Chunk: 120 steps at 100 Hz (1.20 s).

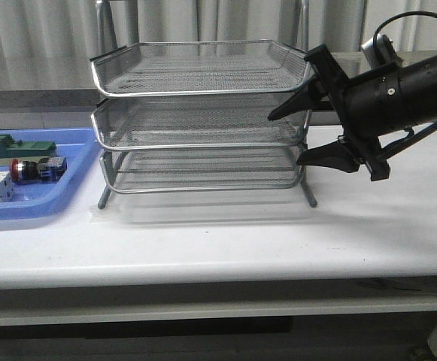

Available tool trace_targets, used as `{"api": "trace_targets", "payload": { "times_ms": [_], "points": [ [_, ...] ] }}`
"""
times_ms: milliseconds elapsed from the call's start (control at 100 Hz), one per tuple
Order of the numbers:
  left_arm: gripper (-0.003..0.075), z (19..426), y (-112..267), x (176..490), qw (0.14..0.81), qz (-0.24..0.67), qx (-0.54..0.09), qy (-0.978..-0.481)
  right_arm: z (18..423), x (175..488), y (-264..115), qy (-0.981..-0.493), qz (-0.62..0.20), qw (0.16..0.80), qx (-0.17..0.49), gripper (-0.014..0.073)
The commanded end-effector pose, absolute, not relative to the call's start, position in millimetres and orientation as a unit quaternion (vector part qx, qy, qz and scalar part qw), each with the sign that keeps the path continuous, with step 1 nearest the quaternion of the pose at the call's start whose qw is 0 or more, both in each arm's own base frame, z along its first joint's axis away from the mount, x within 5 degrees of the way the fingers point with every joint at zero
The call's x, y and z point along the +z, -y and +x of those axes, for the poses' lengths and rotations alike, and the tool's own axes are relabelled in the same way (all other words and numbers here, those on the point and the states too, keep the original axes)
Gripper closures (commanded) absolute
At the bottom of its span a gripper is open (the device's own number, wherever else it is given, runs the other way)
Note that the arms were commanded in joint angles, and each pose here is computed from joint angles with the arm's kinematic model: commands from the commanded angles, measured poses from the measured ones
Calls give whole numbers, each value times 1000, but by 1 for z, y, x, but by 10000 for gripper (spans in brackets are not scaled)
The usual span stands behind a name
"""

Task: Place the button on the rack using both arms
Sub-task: 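Move the right gripper to the middle mesh tray's front edge and grasp it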

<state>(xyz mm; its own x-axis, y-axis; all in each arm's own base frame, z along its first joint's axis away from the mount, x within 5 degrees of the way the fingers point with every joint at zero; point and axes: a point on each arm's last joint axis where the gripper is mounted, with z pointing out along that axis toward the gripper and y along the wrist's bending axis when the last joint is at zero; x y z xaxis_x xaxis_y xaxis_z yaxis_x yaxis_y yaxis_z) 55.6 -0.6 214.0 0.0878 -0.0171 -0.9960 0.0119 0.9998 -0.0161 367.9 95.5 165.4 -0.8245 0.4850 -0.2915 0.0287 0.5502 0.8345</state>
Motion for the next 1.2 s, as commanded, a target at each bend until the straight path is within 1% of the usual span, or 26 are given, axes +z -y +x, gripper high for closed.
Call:
{"api": "trace_targets", "payload": {
  "times_ms": [0,130,200,340,410,520,640,850,1190],
  "points": [
    [741,55,1,204,756,-7,-15,-654,375,194,-97,-802,161,285,500,163],
    [741,55,1,204,756,-7,-15,-654,375,191,-97,-802,162,280,502,323],
    [741,55,1,204,756,-7,-15,-654,375,190,-98,-801,160,277,506,394],
    [741,55,1,204,756,-7,-15,-654,374,191,-99,-798,155,275,513,497],
    [741,55,1,204,756,-7,-15,-654,374,191,-99,-798,155,274,515,525],
    [741,55,1,204,756,-7,-15,-654,374,191,-100,-797,154,274,516,541],
    [741,55,1,204,756,-7,-15,-654,374,192,-100,-796,151,272,519,540],
    [741,55,1,204,756,-7,-15,-654,368,192,-103,-803,118,260,523,540],
    [741,55,1,204,756,-7,-15,-654,342,183,-102,-823,102,230,508,540]
  ]
}}
